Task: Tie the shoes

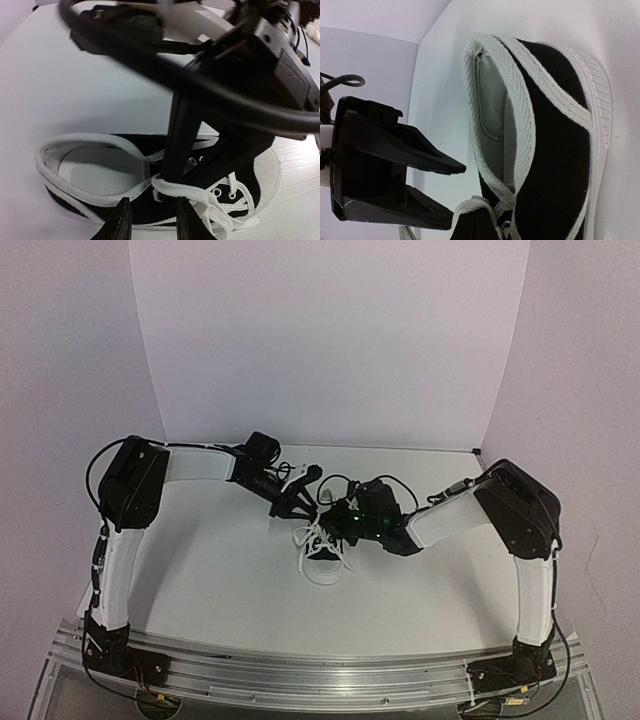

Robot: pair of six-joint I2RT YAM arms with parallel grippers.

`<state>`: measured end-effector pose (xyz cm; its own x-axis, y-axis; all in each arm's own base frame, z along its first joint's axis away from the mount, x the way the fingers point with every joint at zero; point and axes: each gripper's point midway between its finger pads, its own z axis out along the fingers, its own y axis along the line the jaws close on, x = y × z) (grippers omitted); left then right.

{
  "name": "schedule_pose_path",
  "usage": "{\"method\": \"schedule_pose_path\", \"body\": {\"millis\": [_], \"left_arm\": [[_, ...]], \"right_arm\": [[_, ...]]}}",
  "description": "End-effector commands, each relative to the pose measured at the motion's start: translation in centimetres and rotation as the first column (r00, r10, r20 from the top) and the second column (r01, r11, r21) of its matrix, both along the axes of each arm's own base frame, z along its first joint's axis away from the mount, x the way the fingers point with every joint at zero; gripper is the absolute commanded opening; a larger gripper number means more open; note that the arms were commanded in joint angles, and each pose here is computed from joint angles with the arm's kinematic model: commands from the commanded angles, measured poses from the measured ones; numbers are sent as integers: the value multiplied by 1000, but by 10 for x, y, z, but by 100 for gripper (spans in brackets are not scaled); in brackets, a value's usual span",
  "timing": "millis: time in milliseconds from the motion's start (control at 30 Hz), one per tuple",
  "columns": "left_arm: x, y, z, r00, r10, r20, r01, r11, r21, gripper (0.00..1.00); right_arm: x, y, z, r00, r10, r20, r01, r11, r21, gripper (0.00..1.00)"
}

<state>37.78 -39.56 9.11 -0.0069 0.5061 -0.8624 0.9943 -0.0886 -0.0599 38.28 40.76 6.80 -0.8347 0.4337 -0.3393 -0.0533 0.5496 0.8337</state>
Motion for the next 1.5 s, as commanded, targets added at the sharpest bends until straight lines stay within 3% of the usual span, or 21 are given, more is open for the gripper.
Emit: {"method": "schedule_pose_path", "body": {"millis": [0,333,1033,1167,1467], "left_arm": [[-12,-4,5,992,-107,60,110,993,-50,32],[-14,-4,-19,990,-135,51,136,991,-10,30],[-17,-19,2,989,-137,61,141,987,-71,36],[-24,-18,-7,987,-155,49,158,986,-51,31],[-26,-21,-7,987,-159,31,160,986,-38,1]], "right_arm": [[8,0,1,999,3,34,-4,1000,22,0],[9,-2,7,999,16,51,-18,999,38,0],[7,5,0,999,36,12,-37,997,65,3],[8,14,8,997,74,26,-76,994,84,5],[5,18,12,994,102,26,-104,989,102,10]]}}
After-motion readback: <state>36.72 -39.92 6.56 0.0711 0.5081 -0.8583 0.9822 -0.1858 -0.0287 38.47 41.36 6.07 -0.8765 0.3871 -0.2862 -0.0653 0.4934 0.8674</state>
